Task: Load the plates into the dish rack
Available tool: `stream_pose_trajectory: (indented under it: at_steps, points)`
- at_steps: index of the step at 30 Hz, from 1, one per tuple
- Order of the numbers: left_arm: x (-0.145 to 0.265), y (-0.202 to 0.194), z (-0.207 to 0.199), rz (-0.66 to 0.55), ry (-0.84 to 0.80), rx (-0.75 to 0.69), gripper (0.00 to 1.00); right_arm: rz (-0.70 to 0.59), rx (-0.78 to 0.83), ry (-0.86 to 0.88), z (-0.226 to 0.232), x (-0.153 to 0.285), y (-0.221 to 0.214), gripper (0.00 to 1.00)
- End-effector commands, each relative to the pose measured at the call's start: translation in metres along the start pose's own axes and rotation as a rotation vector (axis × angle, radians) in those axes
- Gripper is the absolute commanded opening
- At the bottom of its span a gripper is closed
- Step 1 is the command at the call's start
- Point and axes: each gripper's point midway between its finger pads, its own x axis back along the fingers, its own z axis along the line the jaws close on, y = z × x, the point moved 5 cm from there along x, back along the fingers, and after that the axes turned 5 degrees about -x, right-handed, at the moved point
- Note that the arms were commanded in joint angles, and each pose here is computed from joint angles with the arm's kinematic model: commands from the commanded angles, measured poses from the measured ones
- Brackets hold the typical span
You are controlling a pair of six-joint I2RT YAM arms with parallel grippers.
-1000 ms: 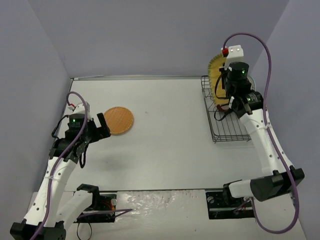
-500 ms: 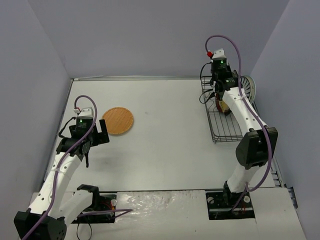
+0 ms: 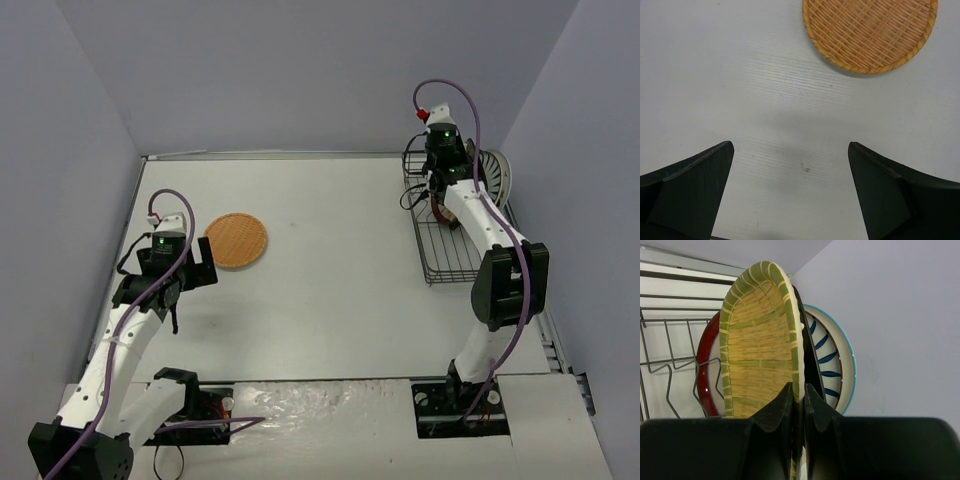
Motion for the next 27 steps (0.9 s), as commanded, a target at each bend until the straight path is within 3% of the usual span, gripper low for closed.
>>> stream_pose_trajectory:
  at_steps: [1,11,22,25,27]
  points:
    - [0.008,0.024,0.003,-0.097,0.013,0.021,0.97,-0.11,-0.093,-0.049,-0.002,-0.01,0.017,0.0]
    - [0.01,0.024,0.003,-0.104,0.011,0.026,0.97,-0.148,-0.129,0.027,0.011,-0.01,0.006,0.0]
    - [0.01,0.024,0.002,-0.105,-0.001,0.031,0.97,-0.067,-0.216,0.113,0.028,-0.024,-0.032,0.01]
    - [0.009,0.023,-0.001,-0.102,-0.016,0.04,0.97,-0.052,-0.242,0.126,0.028,-0.02,-0.039,0.17]
    - [0.008,0.022,-0.003,-0.09,-0.03,0.045,0.97,-0.054,-0.256,0.125,0.023,-0.014,-0.037,0.39]
